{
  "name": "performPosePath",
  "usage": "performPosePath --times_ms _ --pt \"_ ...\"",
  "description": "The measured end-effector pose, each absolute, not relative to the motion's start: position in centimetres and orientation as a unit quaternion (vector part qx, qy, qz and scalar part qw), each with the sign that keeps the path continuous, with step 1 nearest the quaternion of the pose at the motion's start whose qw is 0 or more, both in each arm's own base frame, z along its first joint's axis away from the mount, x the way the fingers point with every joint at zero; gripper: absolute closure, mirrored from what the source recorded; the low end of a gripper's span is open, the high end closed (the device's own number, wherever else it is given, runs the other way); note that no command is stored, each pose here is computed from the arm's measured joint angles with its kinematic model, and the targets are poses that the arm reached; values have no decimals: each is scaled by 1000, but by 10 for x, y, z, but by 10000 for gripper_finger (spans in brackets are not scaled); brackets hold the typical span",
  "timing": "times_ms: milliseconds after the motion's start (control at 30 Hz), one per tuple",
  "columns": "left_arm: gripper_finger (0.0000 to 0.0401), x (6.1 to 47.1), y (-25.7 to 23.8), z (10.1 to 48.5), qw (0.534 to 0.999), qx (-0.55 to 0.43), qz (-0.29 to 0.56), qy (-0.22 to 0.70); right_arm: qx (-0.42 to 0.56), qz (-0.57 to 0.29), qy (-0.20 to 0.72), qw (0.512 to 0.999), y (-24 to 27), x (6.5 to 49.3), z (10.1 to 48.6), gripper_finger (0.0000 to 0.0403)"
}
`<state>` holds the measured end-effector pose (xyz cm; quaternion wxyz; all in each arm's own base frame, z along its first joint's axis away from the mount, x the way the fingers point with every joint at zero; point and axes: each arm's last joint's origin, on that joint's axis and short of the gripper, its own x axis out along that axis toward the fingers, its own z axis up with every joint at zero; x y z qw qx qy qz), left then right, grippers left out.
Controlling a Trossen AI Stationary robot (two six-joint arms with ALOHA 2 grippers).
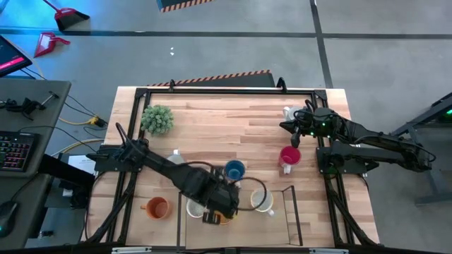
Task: Place coffee mugs
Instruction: Put the green pattern cup on the shelf
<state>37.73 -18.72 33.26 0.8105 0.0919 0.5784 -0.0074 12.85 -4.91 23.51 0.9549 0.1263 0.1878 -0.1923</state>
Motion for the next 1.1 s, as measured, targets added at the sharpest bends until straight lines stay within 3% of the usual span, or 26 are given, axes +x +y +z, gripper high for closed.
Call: performPosePath --times_ms 100,367,533,700,867,1100 --pt "258 375 -170 331 786 109 35 607 126 -192 188 955 -49 129 235 391" --pt "258 375 -121 361 811 80 86 573 125 -192 188 955 -49 129 235 391" --pt "258 351 -89 398 834 68 120 534 115 -192 197 955 -49 127 234 391" --pt "258 308 -62 417 838 70 152 519 65 -183 144 970 -47 122 247 391" --pt "259 264 -41 406 842 33 187 506 44 -150 95 983 -40 109 258 391" --pt "259 218 -22 359 879 -32 210 428 35 -130 49 990 -36 102 267 391"
